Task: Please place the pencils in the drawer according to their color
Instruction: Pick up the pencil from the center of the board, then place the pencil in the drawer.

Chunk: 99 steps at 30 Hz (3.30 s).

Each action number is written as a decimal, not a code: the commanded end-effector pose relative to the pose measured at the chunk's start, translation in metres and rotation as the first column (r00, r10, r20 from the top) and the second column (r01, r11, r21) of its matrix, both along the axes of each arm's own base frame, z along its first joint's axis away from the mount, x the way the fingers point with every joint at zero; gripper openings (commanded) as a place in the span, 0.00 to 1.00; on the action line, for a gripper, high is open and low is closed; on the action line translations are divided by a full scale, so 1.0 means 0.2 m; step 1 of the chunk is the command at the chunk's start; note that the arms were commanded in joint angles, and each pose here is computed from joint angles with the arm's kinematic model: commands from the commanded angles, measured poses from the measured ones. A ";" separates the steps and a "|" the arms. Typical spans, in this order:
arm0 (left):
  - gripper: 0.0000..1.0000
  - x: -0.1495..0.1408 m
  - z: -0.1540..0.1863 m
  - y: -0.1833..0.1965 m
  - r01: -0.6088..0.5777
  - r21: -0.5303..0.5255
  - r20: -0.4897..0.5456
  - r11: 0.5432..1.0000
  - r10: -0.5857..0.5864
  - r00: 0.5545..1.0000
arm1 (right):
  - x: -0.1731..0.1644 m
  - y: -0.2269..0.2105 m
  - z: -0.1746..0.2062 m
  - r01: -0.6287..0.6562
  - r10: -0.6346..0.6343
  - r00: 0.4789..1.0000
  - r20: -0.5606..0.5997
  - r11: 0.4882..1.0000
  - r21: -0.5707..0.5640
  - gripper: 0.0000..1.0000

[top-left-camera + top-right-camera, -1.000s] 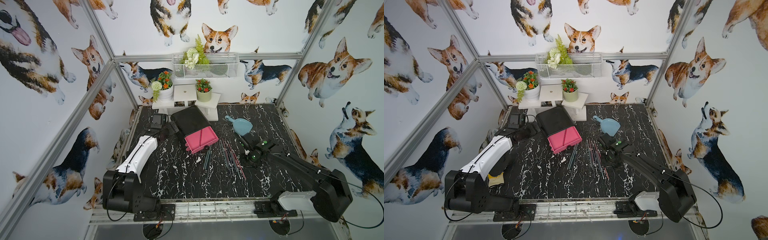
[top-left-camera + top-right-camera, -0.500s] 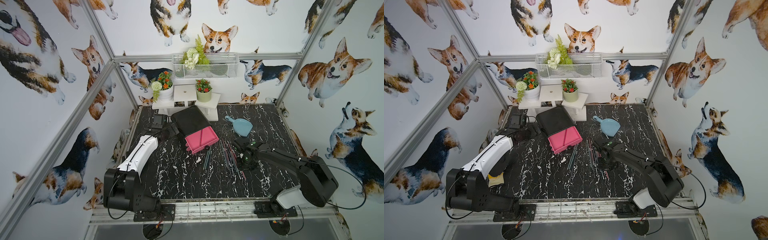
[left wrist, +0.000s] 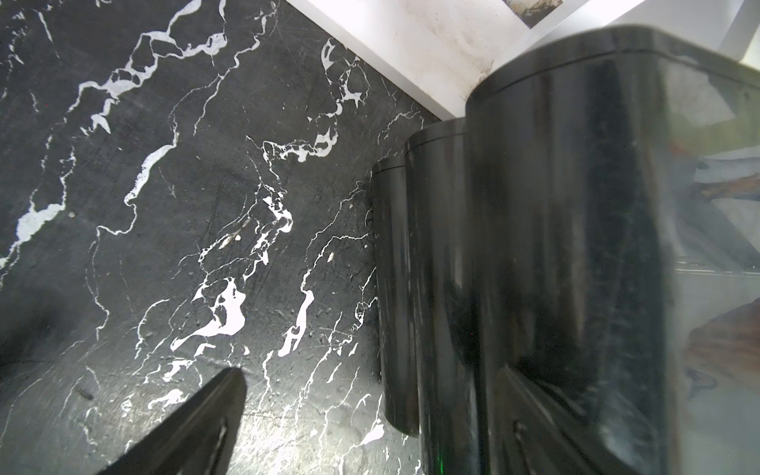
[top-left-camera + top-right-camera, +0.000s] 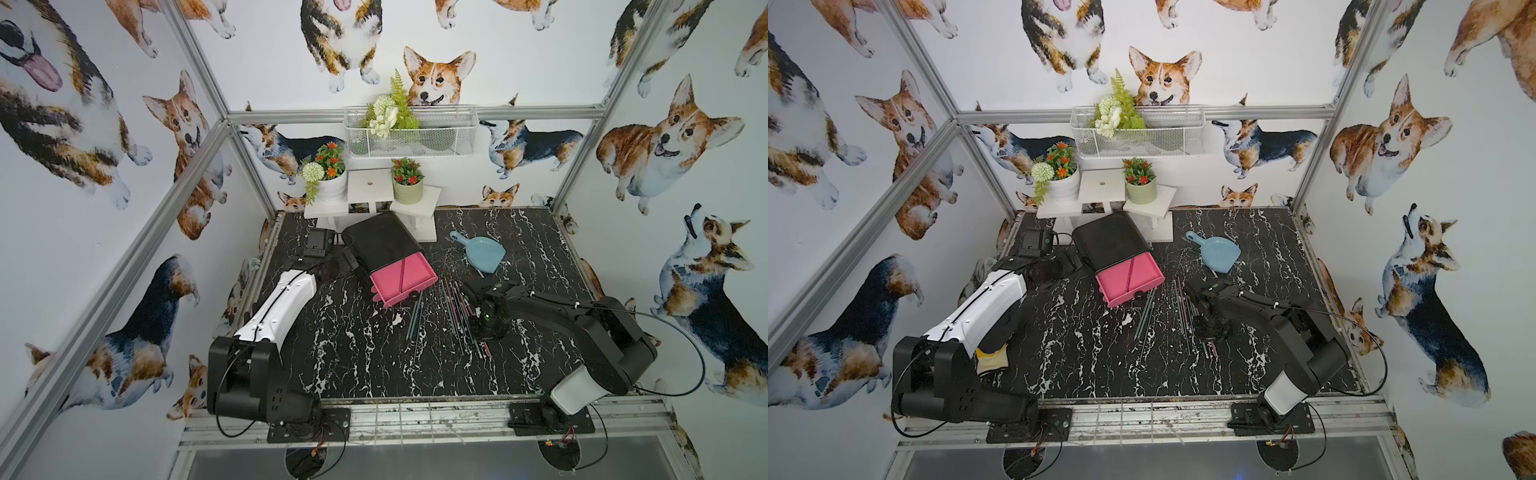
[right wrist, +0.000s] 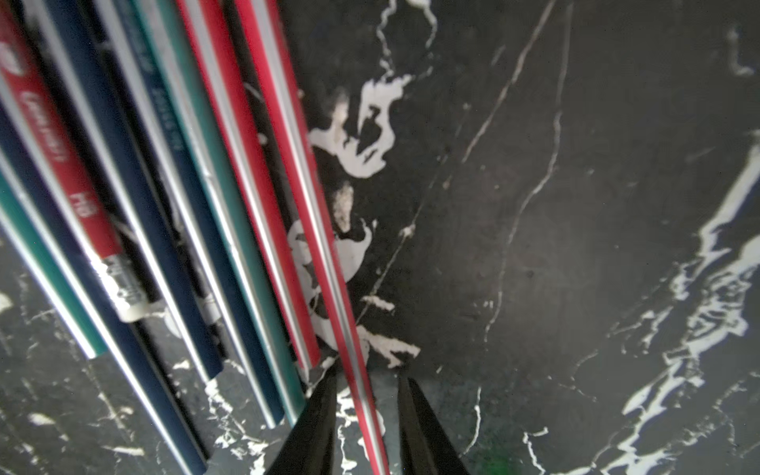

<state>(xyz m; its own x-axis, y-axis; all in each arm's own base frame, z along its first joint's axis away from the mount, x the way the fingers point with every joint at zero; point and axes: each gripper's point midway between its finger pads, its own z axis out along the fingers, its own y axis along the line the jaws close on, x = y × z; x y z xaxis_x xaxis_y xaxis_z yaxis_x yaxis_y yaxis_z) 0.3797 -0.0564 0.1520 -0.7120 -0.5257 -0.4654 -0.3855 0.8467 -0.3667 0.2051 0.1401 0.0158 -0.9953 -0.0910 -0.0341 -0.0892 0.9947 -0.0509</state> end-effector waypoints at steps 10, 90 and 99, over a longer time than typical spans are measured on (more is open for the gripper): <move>1.00 0.01 0.03 -0.03 0.029 -0.013 0.017 0.999 -0.029 0.999 | 0.02 -0.06 0.04 0.055 -0.056 0.998 0.026 0.998 0.026 0.00; 1.00 0.16 0.22 -0.09 0.108 -0.014 0.087 0.994 -0.106 0.991 | 0.20 1.20 1.00 0.220 -0.003 0.967 -0.254 0.504 0.835 0.00; 1.00 0.16 0.23 -0.09 0.109 -0.008 0.089 0.994 -0.108 0.990 | 0.26 1.21 0.97 0.198 -0.003 0.972 -0.234 0.543 0.816 0.00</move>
<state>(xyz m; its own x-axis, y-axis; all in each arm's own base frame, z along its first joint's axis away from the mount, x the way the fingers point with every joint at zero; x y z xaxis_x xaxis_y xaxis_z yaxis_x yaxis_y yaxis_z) 0.4111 -0.0737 0.1932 -0.7212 -0.4634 -0.5148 -0.2674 0.8719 -0.4103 0.2474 0.3820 0.2088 -0.9791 -0.0154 0.2027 0.1564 0.5799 0.7996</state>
